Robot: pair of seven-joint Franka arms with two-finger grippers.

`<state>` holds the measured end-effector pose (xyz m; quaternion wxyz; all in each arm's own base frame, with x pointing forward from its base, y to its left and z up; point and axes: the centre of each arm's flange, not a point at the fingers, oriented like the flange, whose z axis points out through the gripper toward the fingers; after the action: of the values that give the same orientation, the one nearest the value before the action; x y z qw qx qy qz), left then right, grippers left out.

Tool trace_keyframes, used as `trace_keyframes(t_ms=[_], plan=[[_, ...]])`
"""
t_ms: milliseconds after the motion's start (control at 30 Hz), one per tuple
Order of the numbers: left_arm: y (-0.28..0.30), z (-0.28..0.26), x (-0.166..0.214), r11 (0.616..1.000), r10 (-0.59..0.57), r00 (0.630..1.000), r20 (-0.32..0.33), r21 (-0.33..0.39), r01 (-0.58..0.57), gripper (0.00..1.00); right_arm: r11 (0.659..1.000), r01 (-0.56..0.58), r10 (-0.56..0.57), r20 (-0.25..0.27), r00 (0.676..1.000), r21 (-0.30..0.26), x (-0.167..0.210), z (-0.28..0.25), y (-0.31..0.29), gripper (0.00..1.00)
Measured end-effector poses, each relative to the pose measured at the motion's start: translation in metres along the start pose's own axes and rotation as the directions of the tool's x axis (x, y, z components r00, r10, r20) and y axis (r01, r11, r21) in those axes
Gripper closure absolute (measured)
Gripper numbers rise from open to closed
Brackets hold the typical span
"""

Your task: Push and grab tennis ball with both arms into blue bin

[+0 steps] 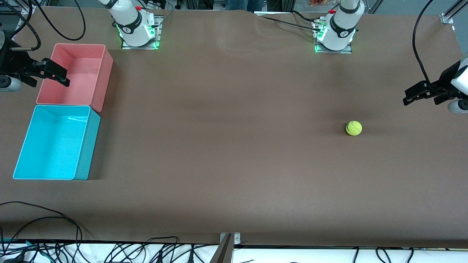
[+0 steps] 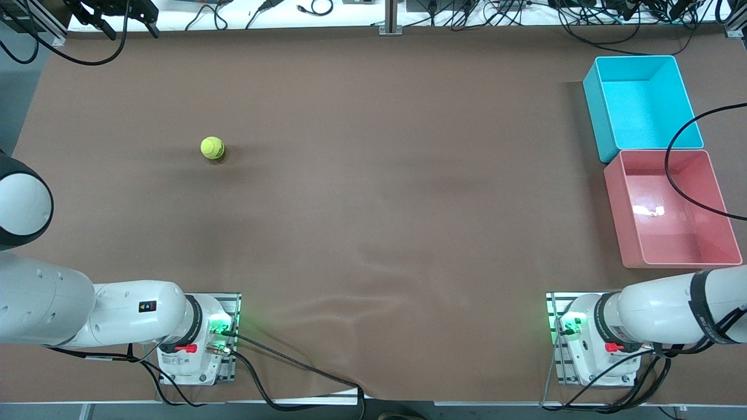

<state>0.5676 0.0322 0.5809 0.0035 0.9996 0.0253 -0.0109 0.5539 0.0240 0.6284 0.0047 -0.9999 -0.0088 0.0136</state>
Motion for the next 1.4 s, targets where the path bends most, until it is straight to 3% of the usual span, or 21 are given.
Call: trace_keyframes(t_ms=[1400], plan=[[0.0025, 0.005, 0.0019, 1.0, 0.005, 1.0, 0.011, -0.001, -0.005, 0.0, 1.0, 0.0, 0.0, 0.0, 1.0, 0.0, 0.0, 0.0, 0.0, 0.0]])
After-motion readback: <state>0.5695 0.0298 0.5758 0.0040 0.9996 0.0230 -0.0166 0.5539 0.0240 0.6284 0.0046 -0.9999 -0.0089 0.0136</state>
